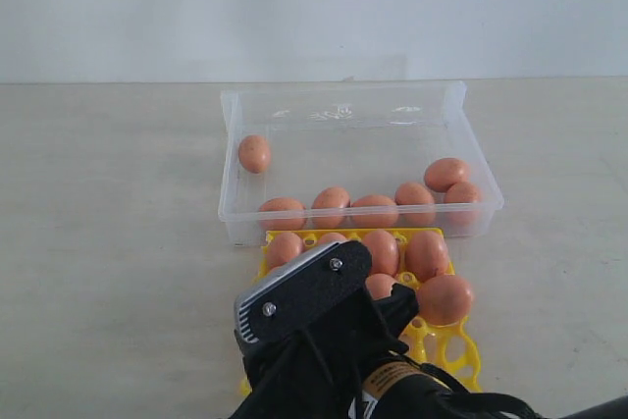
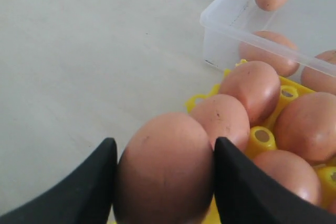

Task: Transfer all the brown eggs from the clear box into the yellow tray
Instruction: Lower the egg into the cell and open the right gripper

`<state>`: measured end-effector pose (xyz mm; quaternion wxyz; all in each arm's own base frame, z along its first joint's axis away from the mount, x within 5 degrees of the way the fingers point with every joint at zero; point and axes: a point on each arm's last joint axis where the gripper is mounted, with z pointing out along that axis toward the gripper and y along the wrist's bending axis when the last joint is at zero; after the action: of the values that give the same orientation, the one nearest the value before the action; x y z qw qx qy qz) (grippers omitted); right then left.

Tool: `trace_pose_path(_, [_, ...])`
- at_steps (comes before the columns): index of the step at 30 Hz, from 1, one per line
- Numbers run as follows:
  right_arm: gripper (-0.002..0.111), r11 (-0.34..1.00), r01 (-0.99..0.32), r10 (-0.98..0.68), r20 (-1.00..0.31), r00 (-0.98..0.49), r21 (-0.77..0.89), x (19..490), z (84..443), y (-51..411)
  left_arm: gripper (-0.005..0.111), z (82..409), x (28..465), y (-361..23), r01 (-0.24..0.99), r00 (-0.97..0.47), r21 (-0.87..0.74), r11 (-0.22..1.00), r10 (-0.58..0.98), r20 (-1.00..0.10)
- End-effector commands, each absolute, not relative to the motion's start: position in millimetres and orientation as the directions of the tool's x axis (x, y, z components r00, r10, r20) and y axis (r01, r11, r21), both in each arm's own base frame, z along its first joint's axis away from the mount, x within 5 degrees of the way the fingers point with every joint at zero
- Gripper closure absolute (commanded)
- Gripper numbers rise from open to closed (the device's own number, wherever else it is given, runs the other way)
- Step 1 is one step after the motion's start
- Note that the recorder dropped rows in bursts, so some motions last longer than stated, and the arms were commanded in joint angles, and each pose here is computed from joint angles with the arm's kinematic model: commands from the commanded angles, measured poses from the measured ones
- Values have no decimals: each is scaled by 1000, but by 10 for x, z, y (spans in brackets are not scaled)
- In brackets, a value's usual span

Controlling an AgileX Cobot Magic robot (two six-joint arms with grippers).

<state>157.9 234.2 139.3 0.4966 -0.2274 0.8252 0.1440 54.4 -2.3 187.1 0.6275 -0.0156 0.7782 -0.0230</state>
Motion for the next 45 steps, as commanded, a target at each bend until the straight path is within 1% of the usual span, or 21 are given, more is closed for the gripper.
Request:
trace_pose_path(1, [109, 849, -528, -265, -867, -422, -3, 1562, 1319, 2339, 103, 1870, 546, -22, 8, -201, -47, 999, -45, -978])
trace_pose_path(5, [109, 847, -531, -299, -853, -427, -31, 1571, 1198, 2356, 103, 1870, 546, -22, 8, -201, -47, 999, -45, -978])
trace_pose_path(12, [109, 851, -524, -299, -857, -419, -41, 1583, 1170, 2354, 103, 1870, 546, -22, 8, -201, -47, 999, -45, -978])
trace_pose_path(14, [106, 850, -524, -306, -853, -422, -46, 1582, 1143, 2353, 103, 1870, 546, -22, 8, -201, -47, 999, -45, -978])
trace_pose_path(15, [103, 850, -524, -308, -852, -423, -47, 1582, 1136, 2353, 103, 1870, 546, -22, 8, -201, -47, 999, -45, -978])
trace_pose_path(17, [92, 845, -533, -323, -842, -431, -51, 1574, 1105, 2356, 103, 1870, 546, -22, 8, -201, -47, 999, -45, -978])
trace_pose_path(19, [78, 842, -537, -332, -838, -434, -55, 1570, 1085, 2357, 103, 1870, 546, -22, 8, -201, -47, 999, -45, -978])
trace_pose_path(20, [68, 840, -539, -336, -836, -434, -58, 1569, 1075, 2358, 103, 1870, 546, -22, 8, -201, -47, 999, -45, -978])
trace_pose_path(21, [62, 840, -540, -339, -835, -434, -61, 1569, 1069, 2358, 103, 1870, 546, -22, 8, -201, -47, 999, -45, -978])
trace_pose_path(22, [53, 840, -540, -339, -835, -434, -61, 1569, 1069, 2358, 103, 1870, 546, -22, 8, -201, -47, 999, -45, -978])
trace_pose_path(24, [51, 840, -540, -339, -835, -434, -61, 1569, 1069, 2358, 103, 1870, 546, -22, 8, -201, -47, 999, -45, -978])
trace_pose_path(29, [51, 837, -545, -313, -857, -408, -47, 1594, 1181, 2412, 103, 1870, 546, -22, 8, -201, -47, 999, -45, -978])
trace_pose_path(33, [51, 852, -522, -202, -947, -250, -44, 1624, 1753, 2346, 103, 1870, 546, -22, 8, -201, -47, 999, -45, -978])
trace_pose_path(34, [51, 864, -504, -153, -957, -248, -8, 1614, 1897, 2297, 103, 1870, 546, -22, 8, -201, -47, 999, -45, -978])
trace_pose_path(35, [52, 868, -492, -115, -936, -332, 68, 1573, 1948, 2256, 103, 1870, 546, -22, 8, -201, -47, 999, -45, -978])
trace_pose_path(36, [59, 859, -490, -105, -886, -452, 148, 1503, 1934, 2238, 103, 1870, 546, -22, 8, -201, -47, 999, -45, -978])
trace_pose_path(37, [71, 836, -516, -151, -827, -541, 185, 1421, 1872, 2245, 103, 1870, 546, -22, 8, -201, -47, 999, -45, -978])
trace_pose_path(39, [95, 795, -571, -243, -757, -607, 203, 1319, 1764, 2269, 103, 1870, 546, -22, 8, -201, -47, 999, -45, -978])
trace_pose_path(40, [106, 786, -586, -274, -738, -617, 198, 1298, 1718, 2276, 103, 1870, 546, -22, 8, -201, -47, 999, -45, -978])
trace_pose_path(41, [108, 784, -589, -288, -726, -625, 196, 1291, 1684, 2283, 103, 1870, 546, -22, 8, -201, -47, 999, -45, -978])
trace_pose_path(45, [108, 809, -568, -294, -733, -613, 150, 1345, 1580, 2291, 103, 1870, 546, -22, 8, -201, -47, 999, -45, -978])
